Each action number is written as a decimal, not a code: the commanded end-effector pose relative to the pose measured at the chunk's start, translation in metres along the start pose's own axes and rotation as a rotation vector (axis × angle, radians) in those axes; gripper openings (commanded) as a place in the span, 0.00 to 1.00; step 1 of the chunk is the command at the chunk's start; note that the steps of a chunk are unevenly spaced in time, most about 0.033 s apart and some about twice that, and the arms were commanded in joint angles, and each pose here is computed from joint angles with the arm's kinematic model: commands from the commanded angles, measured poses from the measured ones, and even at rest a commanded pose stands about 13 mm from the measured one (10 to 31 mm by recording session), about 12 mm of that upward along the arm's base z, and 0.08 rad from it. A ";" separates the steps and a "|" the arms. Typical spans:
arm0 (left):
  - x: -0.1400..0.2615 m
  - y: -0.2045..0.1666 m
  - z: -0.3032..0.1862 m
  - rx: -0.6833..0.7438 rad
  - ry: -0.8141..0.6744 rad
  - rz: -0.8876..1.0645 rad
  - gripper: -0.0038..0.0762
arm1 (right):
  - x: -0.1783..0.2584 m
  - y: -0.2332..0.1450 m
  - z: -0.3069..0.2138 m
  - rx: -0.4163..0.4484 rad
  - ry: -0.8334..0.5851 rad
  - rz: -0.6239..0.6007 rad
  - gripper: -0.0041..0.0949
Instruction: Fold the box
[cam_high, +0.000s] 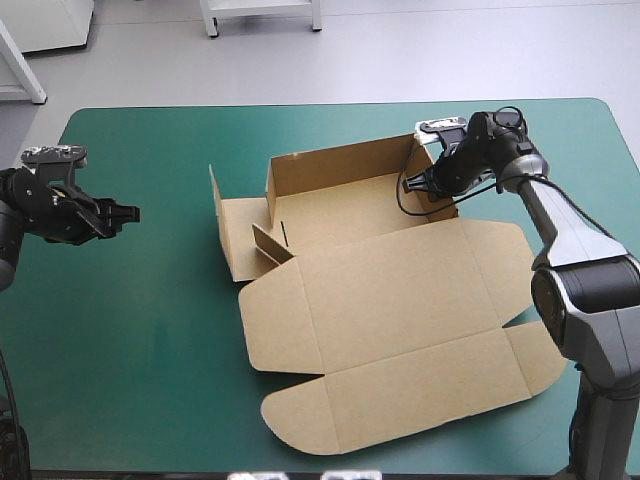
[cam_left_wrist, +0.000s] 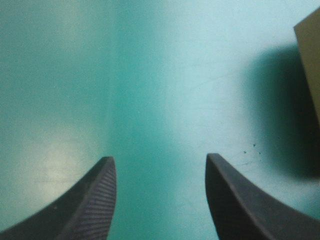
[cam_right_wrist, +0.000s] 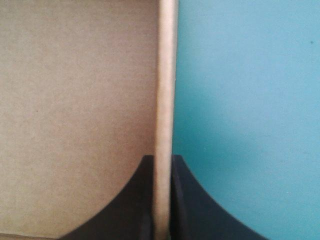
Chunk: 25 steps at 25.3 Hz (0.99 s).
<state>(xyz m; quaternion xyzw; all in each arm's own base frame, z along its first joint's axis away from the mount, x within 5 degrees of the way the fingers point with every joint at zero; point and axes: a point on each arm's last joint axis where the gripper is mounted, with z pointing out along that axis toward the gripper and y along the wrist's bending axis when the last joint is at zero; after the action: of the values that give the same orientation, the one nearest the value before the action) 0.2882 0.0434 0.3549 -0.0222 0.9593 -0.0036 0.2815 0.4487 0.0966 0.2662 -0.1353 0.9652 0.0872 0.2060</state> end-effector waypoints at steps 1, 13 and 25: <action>-0.012 -0.006 -0.018 0.047 -0.155 0.006 0.53 | -0.014 0.002 -0.066 -0.041 -0.204 0.031 0.03; -0.006 -0.020 0.016 0.242 -0.276 -0.093 0.53 | -0.005 -0.023 -0.173 -0.195 -0.496 0.093 0.03; -0.031 -0.061 0.033 0.922 -0.361 -0.312 0.53 | -0.004 -0.021 -0.172 -0.199 -0.481 0.078 0.03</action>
<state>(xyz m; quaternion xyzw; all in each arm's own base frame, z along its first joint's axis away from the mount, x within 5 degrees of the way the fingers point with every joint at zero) 0.3343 -0.0070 0.3187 -0.0342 0.8389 -0.3838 0.3843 0.4087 0.0373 0.3831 -0.0966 0.9089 0.2007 0.3525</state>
